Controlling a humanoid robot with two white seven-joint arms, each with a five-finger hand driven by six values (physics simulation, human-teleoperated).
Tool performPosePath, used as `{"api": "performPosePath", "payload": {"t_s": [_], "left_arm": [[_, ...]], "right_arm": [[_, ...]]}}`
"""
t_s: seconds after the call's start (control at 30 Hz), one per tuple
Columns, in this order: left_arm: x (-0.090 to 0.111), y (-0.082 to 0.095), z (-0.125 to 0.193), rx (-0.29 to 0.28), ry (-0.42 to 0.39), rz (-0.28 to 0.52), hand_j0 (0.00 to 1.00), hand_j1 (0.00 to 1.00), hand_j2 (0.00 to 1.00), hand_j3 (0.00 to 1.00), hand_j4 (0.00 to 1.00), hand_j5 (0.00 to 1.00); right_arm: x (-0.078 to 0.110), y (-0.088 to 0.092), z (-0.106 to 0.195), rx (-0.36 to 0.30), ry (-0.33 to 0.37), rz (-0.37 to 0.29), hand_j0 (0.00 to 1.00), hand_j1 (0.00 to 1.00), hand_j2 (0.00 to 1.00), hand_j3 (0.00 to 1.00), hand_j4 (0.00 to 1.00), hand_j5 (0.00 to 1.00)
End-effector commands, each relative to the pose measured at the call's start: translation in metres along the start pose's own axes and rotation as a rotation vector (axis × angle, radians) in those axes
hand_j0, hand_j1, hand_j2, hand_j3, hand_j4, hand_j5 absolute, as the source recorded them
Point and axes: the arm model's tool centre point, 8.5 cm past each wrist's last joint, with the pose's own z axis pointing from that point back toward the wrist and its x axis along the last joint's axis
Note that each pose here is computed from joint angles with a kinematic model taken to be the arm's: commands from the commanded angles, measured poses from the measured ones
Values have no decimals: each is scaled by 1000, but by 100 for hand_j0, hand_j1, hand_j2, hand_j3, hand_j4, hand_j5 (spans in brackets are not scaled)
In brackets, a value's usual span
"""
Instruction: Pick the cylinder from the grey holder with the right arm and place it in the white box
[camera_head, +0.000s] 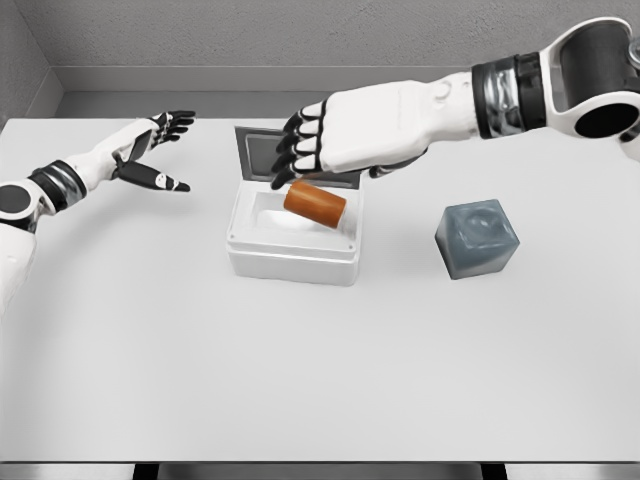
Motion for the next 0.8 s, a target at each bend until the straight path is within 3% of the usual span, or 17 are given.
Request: {"api": "performPosePath", "payload": {"t_s": [0.0,0.13,0.27,0.37,0.5,0.57,0.77], "left_arm": [[1,1,0,5,-4,6,100,100,100,100,100,100],[3,2,-1,6,-9,7,100,100,100,100,100,100],[8,-2,-8,-3,-21,6,100,100,100,100,100,100],[19,-1,-15,-7,-44,-6,100,100,100,100,100,100],[28,-1,-18,-12,-70,-16,100,100,100,100,100,100],[32,-1,-19,-17,-79,-24,100,100,100,100,100,100],[49,-2,-23,-29,-129,-52,100,100,100,100,100,100]], "right_arm": [[5,-10,19,-40,11,-5,100,100,100,100,100,100],[0,-15,37,-81,46,-18,100,100,100,100,100,100],[-11,-1,106,-129,214,-51,100,100,100,100,100,100],[-11,9,124,-129,259,-72,100,100,100,100,100,100],[-6,31,112,-98,229,-122,100,100,100,100,100,100],[-2,52,105,-53,210,-168,100,100,100,100,100,100],[0,67,133,-58,279,-201,100,100,100,100,100,100]]}}
